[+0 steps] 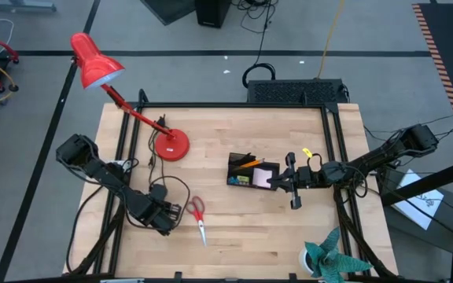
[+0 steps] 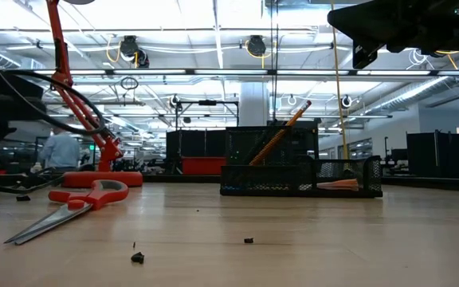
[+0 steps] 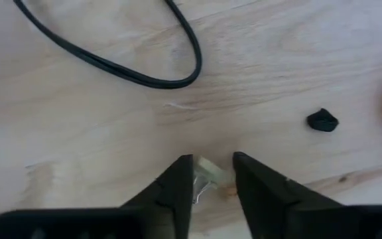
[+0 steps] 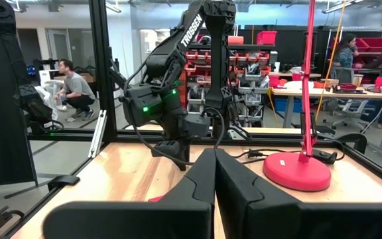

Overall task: Pick and place office supplies into organizer
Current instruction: Put the green binder clip into the black desk organizer

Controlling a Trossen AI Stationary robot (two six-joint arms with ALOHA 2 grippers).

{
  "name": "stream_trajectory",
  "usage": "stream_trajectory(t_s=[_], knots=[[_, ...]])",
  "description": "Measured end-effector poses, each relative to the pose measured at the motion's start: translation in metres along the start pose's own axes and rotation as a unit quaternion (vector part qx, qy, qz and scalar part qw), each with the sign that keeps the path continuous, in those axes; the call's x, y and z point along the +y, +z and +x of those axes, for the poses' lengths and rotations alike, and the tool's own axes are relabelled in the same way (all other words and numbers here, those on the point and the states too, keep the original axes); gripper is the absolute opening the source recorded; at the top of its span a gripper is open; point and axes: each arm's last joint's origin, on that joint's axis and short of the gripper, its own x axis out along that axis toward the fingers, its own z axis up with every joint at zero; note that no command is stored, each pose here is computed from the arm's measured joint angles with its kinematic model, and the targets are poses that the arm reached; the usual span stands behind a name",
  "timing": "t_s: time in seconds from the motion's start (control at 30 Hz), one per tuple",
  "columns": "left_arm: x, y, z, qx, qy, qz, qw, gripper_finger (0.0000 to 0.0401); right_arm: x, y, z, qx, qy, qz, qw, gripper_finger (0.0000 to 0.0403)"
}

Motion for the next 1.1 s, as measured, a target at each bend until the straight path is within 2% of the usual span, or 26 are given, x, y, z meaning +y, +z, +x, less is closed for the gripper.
stream_trajectory(t_s=[0.23, 0.4, 0.5, 0.6, 0.77, 0.87, 0.93, 1.0, 1.1], knots=[[-0.001, 0.0, 0.0, -0.002, -0.004, 0.0, 1.0, 0.0051, 0.0, 0.0, 0.0, 0.0, 0.0, 0.0, 1.0, 0.0], [-0.002, 0.0, 0.0, -0.009, -0.012, 0.019, 1.0, 0.0025, 0.0, 0.0, 0.0, 0.0, 0.0, 0.0, 1.0, 0.0], [-0.003, 0.0, 0.0, -0.011, -0.017, 0.051, 0.999, 0.0031, 0.0, 0.0, 0.0, 0.001, 0.0, 0.0, 1.0, 0.0], [-0.003, 0.0, 0.0, -0.019, -0.019, 0.091, 0.995, 0.0057, 0.0, -0.001, 0.0, 0.003, 0.0, -0.001, 1.0, 0.0], [-0.009, 0.0, -0.006, -0.029, -0.024, 0.191, 0.981, 0.0101, 0.0, -0.001, 0.0, 0.003, 0.0, -0.001, 1.0, 0.0], [-0.014, -0.001, -0.012, -0.034, -0.032, 0.256, 0.966, 0.0116, 0.0, -0.001, 0.0, 0.003, 0.0, -0.001, 1.0, 0.0], [-0.021, -0.003, -0.017, -0.032, -0.052, 0.311, 0.949, 0.0118, 0.0, -0.001, 0.0, 0.003, 0.0, -0.001, 1.0, 0.0], [-0.026, -0.006, -0.023, -0.021, -0.069, 0.383, 0.921, 0.0114, 0.0, -0.001, 0.0, 0.003, 0.0, -0.001, 1.0, 0.0], [-0.028, -0.009, -0.027, 0.013, -0.076, 0.49, 0.868, 0.0102, 0.0, 0.0, 0.0, 0.002, 0.0, 0.003, 1.0, 0.0]])
